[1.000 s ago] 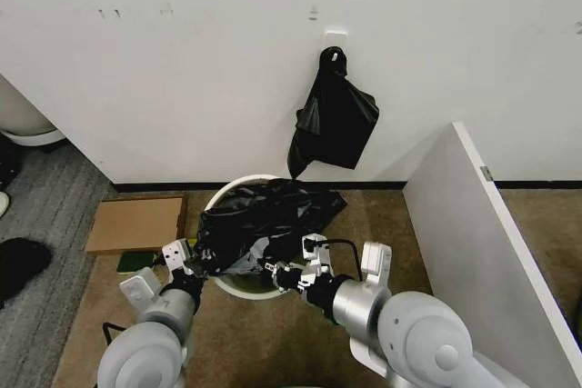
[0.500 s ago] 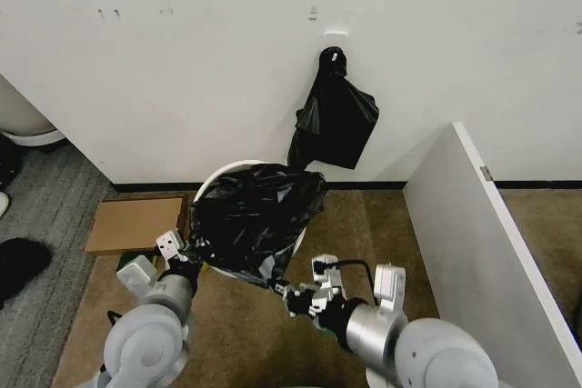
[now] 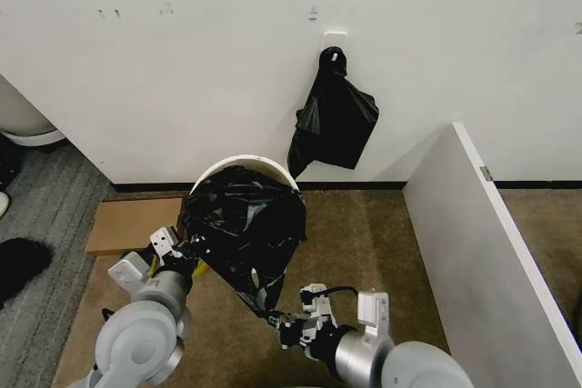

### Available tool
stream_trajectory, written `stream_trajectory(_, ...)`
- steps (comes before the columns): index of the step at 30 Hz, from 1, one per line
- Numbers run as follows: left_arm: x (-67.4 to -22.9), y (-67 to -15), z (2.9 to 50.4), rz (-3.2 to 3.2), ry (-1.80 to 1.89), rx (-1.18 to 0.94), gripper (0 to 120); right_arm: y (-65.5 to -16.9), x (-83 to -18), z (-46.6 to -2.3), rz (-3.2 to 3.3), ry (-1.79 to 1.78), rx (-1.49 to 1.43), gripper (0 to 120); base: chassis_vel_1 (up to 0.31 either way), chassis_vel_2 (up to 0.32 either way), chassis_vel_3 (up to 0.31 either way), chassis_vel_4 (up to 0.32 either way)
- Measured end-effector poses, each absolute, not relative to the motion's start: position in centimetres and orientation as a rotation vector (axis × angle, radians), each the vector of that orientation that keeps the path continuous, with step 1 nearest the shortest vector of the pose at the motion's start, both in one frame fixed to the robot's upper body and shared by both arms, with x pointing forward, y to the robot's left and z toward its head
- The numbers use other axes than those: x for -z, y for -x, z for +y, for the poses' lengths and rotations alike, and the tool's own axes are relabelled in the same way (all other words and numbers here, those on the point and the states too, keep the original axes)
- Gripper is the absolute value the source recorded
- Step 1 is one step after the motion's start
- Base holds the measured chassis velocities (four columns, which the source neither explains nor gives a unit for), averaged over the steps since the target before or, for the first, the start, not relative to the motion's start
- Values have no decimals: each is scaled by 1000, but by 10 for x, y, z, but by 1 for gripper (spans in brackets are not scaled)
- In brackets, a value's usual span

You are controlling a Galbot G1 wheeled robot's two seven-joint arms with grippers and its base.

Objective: Place the garbage bag over the trash bin.

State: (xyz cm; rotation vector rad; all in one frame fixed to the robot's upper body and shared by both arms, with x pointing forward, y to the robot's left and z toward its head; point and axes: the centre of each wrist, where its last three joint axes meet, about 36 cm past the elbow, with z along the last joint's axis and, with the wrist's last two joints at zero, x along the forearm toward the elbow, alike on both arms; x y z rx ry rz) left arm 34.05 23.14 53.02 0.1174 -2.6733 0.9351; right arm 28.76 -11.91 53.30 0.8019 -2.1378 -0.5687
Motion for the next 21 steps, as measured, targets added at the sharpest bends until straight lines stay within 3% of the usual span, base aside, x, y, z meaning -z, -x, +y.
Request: stream_trajectory(21, -550, -332, 245, -2507, -22, -982, 0, -338, -502, -127, -2216, -669, 500, 0, 0, 0, 0, 0)
